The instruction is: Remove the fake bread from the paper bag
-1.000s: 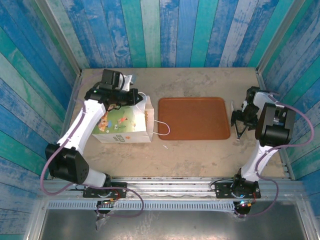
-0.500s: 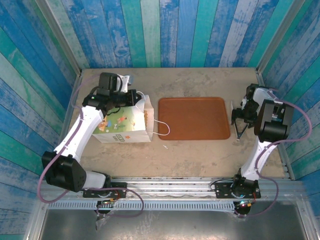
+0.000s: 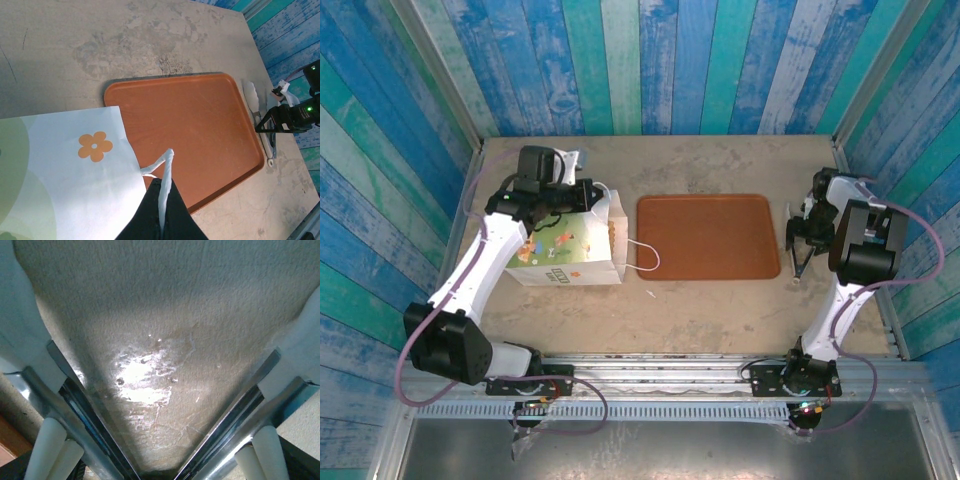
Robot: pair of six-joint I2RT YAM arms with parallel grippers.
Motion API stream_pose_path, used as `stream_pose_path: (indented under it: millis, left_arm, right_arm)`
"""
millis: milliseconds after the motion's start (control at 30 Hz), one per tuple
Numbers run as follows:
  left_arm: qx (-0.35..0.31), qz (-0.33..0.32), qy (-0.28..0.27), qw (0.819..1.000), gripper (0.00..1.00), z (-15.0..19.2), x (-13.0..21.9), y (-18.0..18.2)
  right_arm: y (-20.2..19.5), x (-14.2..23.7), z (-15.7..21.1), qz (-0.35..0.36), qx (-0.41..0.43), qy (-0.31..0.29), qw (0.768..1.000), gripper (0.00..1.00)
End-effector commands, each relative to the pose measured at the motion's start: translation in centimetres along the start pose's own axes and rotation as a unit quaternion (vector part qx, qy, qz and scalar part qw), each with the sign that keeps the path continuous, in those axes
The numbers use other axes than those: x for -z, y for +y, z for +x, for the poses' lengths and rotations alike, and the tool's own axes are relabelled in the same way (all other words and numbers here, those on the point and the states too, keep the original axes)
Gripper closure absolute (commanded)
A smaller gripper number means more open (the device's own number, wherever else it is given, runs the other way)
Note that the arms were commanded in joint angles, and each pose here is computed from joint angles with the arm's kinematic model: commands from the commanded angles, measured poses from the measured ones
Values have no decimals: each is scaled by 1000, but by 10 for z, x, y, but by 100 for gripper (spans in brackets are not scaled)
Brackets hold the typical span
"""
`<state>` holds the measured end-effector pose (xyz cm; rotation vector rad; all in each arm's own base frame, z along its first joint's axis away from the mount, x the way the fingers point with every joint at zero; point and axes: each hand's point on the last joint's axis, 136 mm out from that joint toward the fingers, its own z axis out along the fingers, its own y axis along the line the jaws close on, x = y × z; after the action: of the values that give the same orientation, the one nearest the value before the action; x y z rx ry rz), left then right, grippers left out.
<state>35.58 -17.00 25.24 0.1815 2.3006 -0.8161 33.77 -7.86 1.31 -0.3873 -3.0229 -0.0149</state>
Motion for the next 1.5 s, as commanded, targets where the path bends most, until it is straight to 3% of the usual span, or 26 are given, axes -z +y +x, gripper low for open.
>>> stream_pose_path:
  millis: [0, 333, 500, 567, 900, 1067, 1467]
  left_arm:
    - [-15, 7, -36, 999, 100, -9, 21, -14]
    - [-4, -1, -35, 999, 100, -6, 20, -10]
    - [-3, -2, -40, 999, 100, -9, 21, -10]
    - [-4, -2, -43, 999, 100, -11, 23, -11]
    - [-5, -9, -75, 997, 100, -22, 37, -15]
    - [-2, -10, -79, 997, 100, -24, 39, -16]
    - [-1, -19, -98, 995, 100, -32, 47, -18]
  right_arm:
    - [6, -30, 2, -12, 6, 14, 1000, 19]
    - [8, -42, 6, -4, -2, 36, 999, 18]
    - [7, -33, 4, 2, -4, 16, 1000, 31]
    - [7, -17, 2, 1, -8, -7, 1000, 36]
    - [12, 90, 14, -15, -11, -136, 991, 44]
    - [19, 113, 23, -34, -1, -154, 987, 49]
    - [59, 166, 35, -125, 15, -212, 969, 45]
